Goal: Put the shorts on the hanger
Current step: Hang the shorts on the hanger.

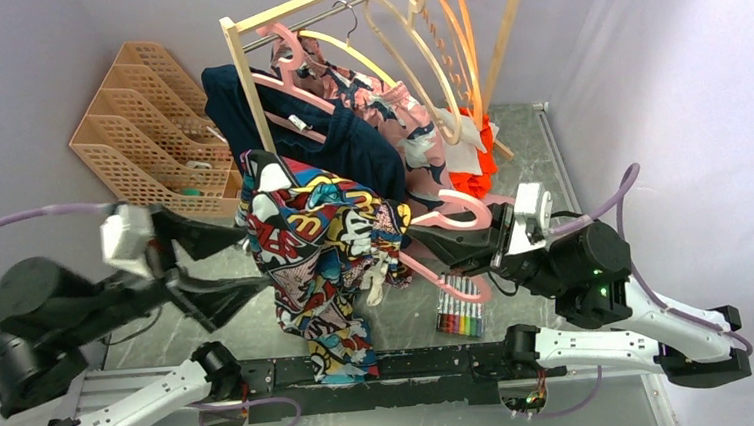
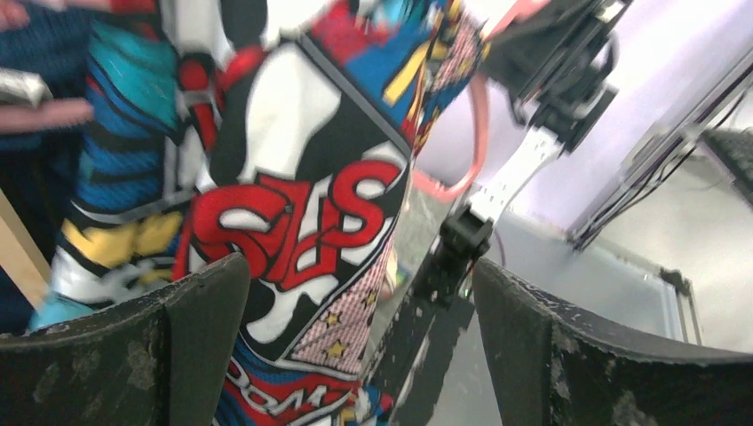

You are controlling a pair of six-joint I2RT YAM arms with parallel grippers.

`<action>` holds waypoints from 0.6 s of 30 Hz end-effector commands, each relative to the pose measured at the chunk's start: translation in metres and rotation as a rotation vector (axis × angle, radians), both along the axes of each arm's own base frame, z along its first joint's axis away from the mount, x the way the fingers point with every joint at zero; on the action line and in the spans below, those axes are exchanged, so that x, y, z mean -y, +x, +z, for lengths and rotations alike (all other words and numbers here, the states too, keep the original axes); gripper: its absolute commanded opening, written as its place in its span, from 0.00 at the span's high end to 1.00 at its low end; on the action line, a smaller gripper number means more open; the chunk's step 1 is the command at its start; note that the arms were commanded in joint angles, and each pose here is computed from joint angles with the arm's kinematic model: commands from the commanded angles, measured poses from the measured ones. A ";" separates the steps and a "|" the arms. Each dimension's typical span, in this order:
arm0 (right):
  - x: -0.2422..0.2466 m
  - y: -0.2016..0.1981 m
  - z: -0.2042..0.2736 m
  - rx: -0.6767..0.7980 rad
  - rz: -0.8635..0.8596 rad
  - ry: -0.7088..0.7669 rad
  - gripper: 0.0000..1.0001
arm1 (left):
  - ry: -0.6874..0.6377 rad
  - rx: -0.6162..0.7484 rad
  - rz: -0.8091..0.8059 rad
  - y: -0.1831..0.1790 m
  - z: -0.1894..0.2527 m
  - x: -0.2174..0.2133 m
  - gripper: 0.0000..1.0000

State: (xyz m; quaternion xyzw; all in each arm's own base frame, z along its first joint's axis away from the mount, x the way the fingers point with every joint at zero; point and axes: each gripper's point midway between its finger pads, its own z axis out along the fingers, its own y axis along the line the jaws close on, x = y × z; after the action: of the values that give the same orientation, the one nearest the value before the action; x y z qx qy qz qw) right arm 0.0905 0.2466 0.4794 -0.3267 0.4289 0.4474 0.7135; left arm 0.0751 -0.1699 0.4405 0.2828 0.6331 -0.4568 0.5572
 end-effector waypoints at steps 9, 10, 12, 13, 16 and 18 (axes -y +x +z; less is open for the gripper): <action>0.011 -0.028 0.004 -0.002 0.133 -0.052 1.00 | -0.153 0.304 0.014 -0.027 0.122 -0.037 0.03; 0.010 -0.030 0.001 -0.008 0.144 -0.062 1.00 | -0.135 0.302 0.000 -0.023 0.122 -0.030 0.03; 0.010 -0.034 -0.003 -0.017 0.170 -0.063 1.00 | -0.102 0.302 -0.049 -0.021 0.120 -0.015 0.04; 0.010 -0.036 -0.004 -0.023 0.180 -0.057 1.00 | -0.087 0.297 -0.083 -0.021 0.118 -0.007 0.03; 0.007 -0.041 -0.016 -0.037 0.214 -0.031 1.00 | -0.037 0.276 -0.234 -0.029 0.109 0.019 0.00; 0.005 -0.043 -0.019 -0.040 0.232 -0.031 1.00 | 0.004 0.243 -0.358 -0.037 0.098 0.036 0.00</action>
State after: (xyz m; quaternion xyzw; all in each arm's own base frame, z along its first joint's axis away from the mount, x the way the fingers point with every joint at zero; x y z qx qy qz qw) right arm 0.0603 0.2477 0.4442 -0.3926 0.4463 0.4863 0.6405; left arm 0.0546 -0.1706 0.5670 0.3502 0.5027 -0.4733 0.6329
